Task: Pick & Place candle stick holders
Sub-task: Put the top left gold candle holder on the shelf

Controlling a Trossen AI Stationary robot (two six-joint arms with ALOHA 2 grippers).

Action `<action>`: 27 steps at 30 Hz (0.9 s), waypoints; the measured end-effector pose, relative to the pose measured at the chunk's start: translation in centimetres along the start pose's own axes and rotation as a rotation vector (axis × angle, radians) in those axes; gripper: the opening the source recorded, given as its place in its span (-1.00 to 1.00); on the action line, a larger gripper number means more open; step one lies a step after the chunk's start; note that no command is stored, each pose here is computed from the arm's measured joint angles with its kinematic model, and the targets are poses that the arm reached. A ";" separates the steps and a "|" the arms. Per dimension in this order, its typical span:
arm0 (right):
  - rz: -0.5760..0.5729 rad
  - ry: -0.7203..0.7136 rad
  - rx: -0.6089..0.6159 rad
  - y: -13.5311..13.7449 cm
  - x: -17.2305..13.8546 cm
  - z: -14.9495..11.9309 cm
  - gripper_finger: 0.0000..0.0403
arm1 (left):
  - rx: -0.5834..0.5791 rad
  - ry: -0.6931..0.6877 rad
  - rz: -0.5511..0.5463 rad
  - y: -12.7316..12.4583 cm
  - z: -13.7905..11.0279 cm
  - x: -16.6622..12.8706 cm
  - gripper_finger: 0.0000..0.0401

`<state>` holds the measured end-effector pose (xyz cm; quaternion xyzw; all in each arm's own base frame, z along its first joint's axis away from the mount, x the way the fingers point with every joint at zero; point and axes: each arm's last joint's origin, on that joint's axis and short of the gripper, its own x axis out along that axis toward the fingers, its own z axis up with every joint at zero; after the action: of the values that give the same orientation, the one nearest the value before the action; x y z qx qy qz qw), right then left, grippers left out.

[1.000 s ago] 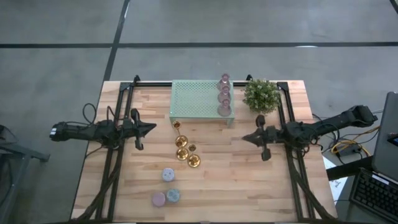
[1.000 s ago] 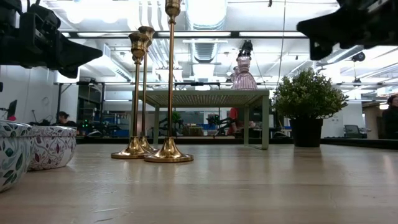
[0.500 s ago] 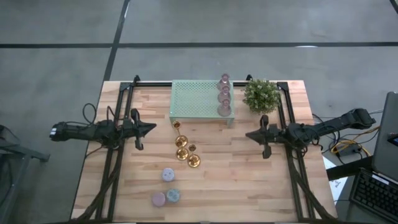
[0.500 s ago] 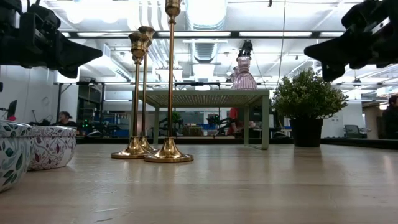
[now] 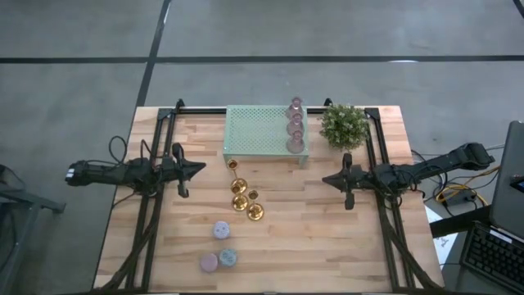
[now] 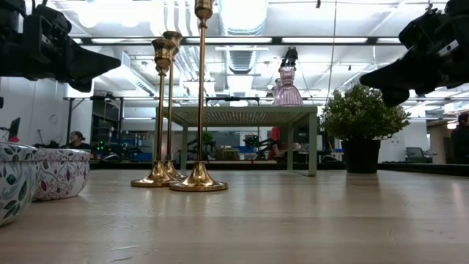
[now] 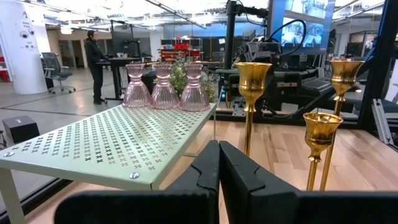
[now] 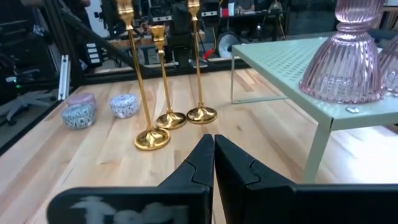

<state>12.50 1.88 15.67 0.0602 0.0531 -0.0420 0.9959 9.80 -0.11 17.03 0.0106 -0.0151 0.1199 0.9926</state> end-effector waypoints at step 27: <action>0.003 0.000 0.007 0.0 0.0 0.0 -0.96 | 0.000 0.000 0.000 0.0 0.0 0.0 -0.95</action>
<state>12.50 1.89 15.67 0.0639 0.0531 -0.0408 0.9957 9.80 -0.10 17.03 0.0105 -0.0152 0.1201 0.9926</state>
